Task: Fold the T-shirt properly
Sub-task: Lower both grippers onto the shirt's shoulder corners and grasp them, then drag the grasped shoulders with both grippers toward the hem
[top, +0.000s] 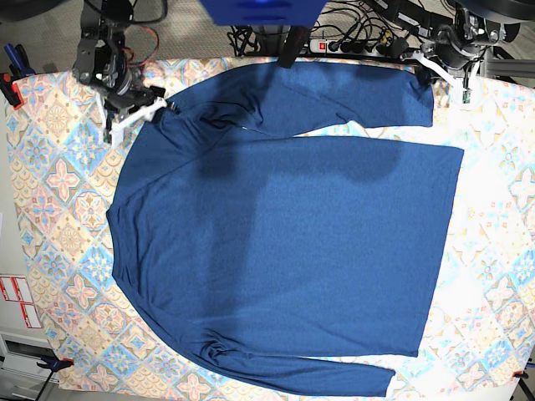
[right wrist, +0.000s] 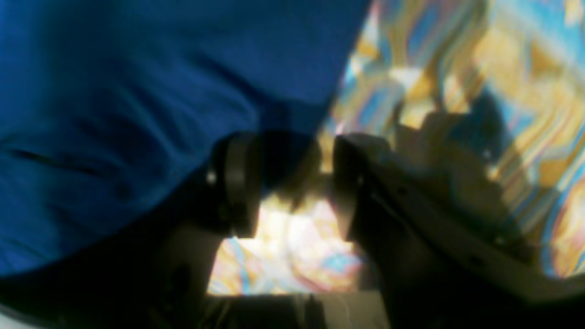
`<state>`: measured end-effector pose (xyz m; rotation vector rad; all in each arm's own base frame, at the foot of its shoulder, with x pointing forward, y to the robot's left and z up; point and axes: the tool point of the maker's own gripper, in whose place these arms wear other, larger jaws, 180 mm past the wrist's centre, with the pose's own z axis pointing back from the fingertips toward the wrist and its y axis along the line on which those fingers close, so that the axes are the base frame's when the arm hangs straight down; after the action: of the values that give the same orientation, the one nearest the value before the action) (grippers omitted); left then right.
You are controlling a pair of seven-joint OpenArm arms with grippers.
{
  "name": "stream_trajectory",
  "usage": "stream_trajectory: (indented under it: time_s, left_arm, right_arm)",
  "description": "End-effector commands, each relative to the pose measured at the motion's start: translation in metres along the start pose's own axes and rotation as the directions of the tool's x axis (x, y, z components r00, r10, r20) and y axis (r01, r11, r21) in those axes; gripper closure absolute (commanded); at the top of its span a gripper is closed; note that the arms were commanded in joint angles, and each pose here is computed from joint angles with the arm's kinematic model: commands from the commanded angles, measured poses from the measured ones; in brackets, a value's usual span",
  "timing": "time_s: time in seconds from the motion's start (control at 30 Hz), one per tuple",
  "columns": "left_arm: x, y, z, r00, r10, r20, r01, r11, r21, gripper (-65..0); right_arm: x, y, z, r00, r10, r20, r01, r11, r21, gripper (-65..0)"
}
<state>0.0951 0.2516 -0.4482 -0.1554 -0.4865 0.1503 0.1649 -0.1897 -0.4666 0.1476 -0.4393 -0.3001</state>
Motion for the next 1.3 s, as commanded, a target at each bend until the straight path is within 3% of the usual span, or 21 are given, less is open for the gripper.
stream_trajectory:
  time_s: [0.0,0.13,0.57,0.67,0.77,0.83,1.0,1.27]
  left_arm:
    - [0.007,0.002,0.005,1.0,-0.012,0.022,0.012,1.0,0.0,0.0]
    - [0.007,0.002,0.005,1.0,-0.012,0.022,0.012,1.0,0.0,0.0]
    - [0.006,0.002,0.005,1.0,-0.011,0.021,0.011,1.0,0.001,0.0]
    - [0.006,0.002,0.005,1.0,-0.011,0.021,0.011,1.0,0.001,0.0]
    - [0.007,0.002,0.005,1.0,-0.011,0.023,0.011,1.0,0.002,0.0]
    - [0.01,0.003,0.005,0.999,-0.016,0.028,0.016,1.0,0.004,0.0]
    - [0.025,0.014,0.01,0.995,-0.015,0.098,0.011,0.999,0.033,0.0]
    - [0.055,0.037,0.02,0.981,-0.002,0.192,-0.015,0.996,0.09,0.0]
  right_arm:
    - [0.006,-0.001,0.0,1.0,0.004,0.02,-0.004,1.0,0.002,-25.1]
    - [0.001,-0.002,-0.007,1.0,-0.006,-0.002,0.006,1.0,0.002,-25.1]
    - [0.003,0.044,-0.019,1.0,0.029,-0.01,-0.028,0.995,0.096,-24.5]
    - [0.006,0.044,-0.019,1.0,0.028,-0.004,-0.027,0.995,0.095,-19.1]
    - [0.007,0.045,-0.019,1.0,0.022,-0.003,-0.022,0.995,0.1,-8.8]
    - [0.008,0.048,-0.018,1.0,-0.011,-0.001,0.011,0.992,0.126,-0.2]
    - [0.028,0.023,-0.009,0.987,-0.154,0.052,0.146,0.981,0.129,-0.4]
    - [0.041,0.008,-0.001,0.963,-0.255,0.082,0.241,0.958,0.153,-0.2]
